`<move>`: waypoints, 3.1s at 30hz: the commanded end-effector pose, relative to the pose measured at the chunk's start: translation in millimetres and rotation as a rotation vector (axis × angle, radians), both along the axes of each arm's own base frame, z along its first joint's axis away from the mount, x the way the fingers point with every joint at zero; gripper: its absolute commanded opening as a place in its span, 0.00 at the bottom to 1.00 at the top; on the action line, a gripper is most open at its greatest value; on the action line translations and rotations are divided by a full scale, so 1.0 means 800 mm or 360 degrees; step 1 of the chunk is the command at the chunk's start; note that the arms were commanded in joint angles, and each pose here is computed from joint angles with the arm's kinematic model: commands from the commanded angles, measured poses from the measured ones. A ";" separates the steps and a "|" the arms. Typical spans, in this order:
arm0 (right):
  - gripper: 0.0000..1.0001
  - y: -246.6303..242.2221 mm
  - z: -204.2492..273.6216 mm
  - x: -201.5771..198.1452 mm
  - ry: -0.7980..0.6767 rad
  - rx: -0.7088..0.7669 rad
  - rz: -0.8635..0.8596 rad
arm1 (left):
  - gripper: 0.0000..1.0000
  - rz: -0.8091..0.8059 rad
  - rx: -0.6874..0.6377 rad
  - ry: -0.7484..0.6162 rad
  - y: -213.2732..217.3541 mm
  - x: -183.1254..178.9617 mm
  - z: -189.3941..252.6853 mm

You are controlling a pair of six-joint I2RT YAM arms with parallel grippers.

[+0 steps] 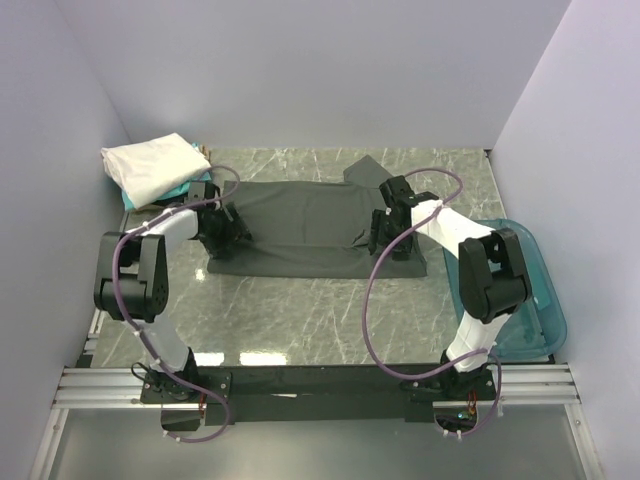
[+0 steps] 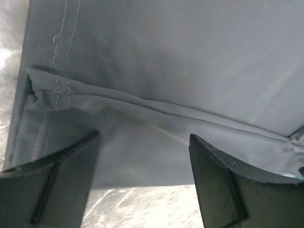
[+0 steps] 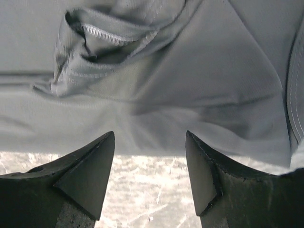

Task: Fold and stack the t-shirts
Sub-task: Fold the tshirt

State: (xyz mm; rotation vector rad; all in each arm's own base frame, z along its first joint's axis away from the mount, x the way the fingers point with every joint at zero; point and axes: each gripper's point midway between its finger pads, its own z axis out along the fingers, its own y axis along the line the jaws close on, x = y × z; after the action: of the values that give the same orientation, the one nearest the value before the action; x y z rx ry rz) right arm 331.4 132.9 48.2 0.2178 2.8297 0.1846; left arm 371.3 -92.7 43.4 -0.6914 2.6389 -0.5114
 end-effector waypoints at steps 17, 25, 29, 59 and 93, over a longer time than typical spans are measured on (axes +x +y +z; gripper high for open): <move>0.66 -0.023 -0.052 -0.098 0.0299 -0.0005 -0.0114 | 0.81 0.0086 0.0117 0.0227 0.023 -0.088 -0.052; 0.66 -0.022 -0.047 -0.163 0.0336 0.0087 -0.0166 | 0.81 0.0118 0.0082 0.0233 0.024 -0.148 -0.037; 0.66 -0.013 -0.018 -0.156 0.0253 0.0125 -0.0122 | 0.81 0.0115 0.0059 0.0138 0.023 -0.153 -0.009; 0.66 0.073 0.017 -0.035 0.0182 0.0418 0.0300 | 0.82 0.0043 0.0138 -0.0043 0.004 -0.090 0.039; 0.64 0.141 0.008 -0.028 0.0224 0.0518 0.0524 | 0.83 -0.0002 0.0177 0.0031 0.008 -0.103 0.016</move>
State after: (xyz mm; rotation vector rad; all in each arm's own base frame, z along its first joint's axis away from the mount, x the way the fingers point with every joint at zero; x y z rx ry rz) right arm 294.5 234.5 42.3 -0.1379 2.9916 0.7137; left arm 286.1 -85.3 59.0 -0.6953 2.6685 -0.3596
